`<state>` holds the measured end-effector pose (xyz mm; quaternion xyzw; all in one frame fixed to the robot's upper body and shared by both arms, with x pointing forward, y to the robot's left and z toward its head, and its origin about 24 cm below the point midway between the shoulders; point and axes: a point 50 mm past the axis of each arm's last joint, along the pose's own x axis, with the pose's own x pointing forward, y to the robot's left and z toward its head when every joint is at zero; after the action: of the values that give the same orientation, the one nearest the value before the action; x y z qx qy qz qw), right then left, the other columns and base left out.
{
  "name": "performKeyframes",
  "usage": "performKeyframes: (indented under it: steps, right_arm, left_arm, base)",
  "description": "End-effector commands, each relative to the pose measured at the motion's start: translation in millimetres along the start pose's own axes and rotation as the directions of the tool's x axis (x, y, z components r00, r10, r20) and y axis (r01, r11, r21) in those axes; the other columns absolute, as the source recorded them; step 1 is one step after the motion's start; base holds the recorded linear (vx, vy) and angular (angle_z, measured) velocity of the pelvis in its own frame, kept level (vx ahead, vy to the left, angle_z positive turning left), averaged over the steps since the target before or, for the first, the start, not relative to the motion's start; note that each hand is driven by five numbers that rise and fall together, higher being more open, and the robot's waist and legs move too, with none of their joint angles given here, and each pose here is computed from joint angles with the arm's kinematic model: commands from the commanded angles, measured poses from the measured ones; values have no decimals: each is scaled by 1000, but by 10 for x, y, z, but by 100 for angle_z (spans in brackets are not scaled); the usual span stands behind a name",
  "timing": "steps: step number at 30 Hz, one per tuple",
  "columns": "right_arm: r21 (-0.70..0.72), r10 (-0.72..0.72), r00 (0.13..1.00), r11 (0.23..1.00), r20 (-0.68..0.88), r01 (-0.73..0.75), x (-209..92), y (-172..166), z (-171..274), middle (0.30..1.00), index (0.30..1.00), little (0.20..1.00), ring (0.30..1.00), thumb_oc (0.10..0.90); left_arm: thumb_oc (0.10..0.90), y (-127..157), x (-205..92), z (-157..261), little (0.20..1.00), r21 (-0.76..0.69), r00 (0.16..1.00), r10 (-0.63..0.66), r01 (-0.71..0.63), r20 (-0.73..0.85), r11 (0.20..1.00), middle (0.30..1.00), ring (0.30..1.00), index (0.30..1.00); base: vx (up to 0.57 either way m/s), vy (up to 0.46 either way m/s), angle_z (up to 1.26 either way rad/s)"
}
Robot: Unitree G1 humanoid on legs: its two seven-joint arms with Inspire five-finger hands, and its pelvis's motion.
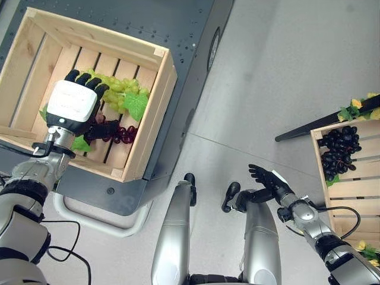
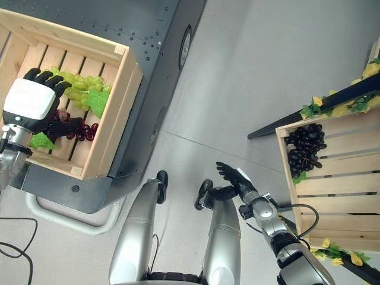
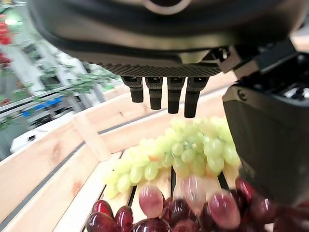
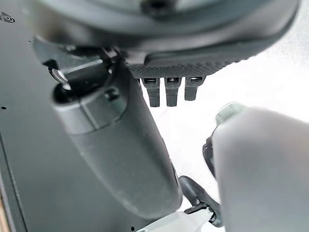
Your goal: Pick up the fruits from the basket on one side to the basket on the other side
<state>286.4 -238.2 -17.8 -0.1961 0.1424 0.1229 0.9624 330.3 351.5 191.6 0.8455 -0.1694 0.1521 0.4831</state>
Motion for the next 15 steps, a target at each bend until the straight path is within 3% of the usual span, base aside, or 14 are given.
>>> performKeyframes:
  steps: [1, 8, 15]
  right_arm:
    - [-52, -28, 999, 998, 34, 30, -108, -222, 38, 900, 900, 900, 900, 800]
    - [-38, -40, 998, 998, 47, 41, -103, -248, 51, 900, 900, 900, 900, 800]
    - [-6, -10, 997, 1000, 72, 11, -87, -101, 40, 900, 900, 900, 900, 800]
  left_arm:
    - [800, 412, 46, -650, 900, 195, 977, 111, -75, -180, 978, 900, 900, 900]
    - [800, 531, 104, -708, 900, 273, 977, 151, -105, -153, 956, 900, 900, 900]
    - [800, 659, 150, -746, 900, 285, 944, 281, -226, -172, 931, 900, 900, 900]
  base:
    - [0, 0, 0]
    - [-30, -12, -1]
    - [0, -15, 4]
